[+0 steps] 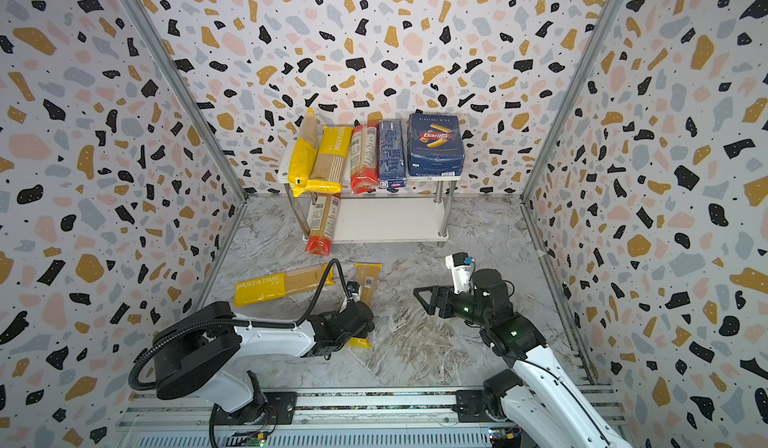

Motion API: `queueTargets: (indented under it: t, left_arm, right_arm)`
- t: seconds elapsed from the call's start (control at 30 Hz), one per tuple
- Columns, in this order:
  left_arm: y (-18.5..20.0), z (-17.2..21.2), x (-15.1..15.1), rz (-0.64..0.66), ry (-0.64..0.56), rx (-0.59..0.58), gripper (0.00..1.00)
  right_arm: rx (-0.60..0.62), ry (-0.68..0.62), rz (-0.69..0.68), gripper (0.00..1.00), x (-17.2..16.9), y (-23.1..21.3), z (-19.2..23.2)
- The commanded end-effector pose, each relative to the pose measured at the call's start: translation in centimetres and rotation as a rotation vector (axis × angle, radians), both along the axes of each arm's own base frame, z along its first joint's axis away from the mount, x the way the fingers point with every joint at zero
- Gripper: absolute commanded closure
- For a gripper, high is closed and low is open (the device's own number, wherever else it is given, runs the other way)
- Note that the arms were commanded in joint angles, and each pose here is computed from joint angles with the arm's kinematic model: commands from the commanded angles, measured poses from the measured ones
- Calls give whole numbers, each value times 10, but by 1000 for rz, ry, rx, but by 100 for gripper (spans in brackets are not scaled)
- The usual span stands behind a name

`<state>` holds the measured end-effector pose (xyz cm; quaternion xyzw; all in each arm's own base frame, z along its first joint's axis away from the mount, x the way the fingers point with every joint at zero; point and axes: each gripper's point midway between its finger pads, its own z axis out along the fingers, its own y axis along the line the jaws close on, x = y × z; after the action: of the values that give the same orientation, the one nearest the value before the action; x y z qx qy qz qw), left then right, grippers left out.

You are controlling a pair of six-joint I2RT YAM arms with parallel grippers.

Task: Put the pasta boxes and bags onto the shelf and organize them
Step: 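Lower the left gripper onto the clear yellow-banded spaghetti bag and grasp it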

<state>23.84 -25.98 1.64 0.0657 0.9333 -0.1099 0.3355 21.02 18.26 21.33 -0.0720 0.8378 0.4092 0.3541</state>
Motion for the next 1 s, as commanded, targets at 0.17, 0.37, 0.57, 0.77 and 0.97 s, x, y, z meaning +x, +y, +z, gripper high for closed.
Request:
queueTargets:
  t: [0.17, 0.37, 0.57, 0.77, 0.97]
  left_arm:
    - [20, -54, -57, -164, 289, 97, 100]
    - [6, -10, -50, -198, 263, -131, 100]
    - [-11, 47, -40, -255, 200, -408, 100]
    - [-21, 91, -25, -297, 144, -612, 100]
    - [-27, 133, -15, -341, 81, -754, 100]
  right_arm:
    - [5, -6, 10, 15, -1, -4, 4]
    - [18, 2, 22, 15, 5, 0, 6]
    - [28, 4, 22, 16, 9, 2, 11]
    - [23, 1, 12, 16, 13, 1, 18]
    - [9, -6, 6, 16, 20, 0, 26]
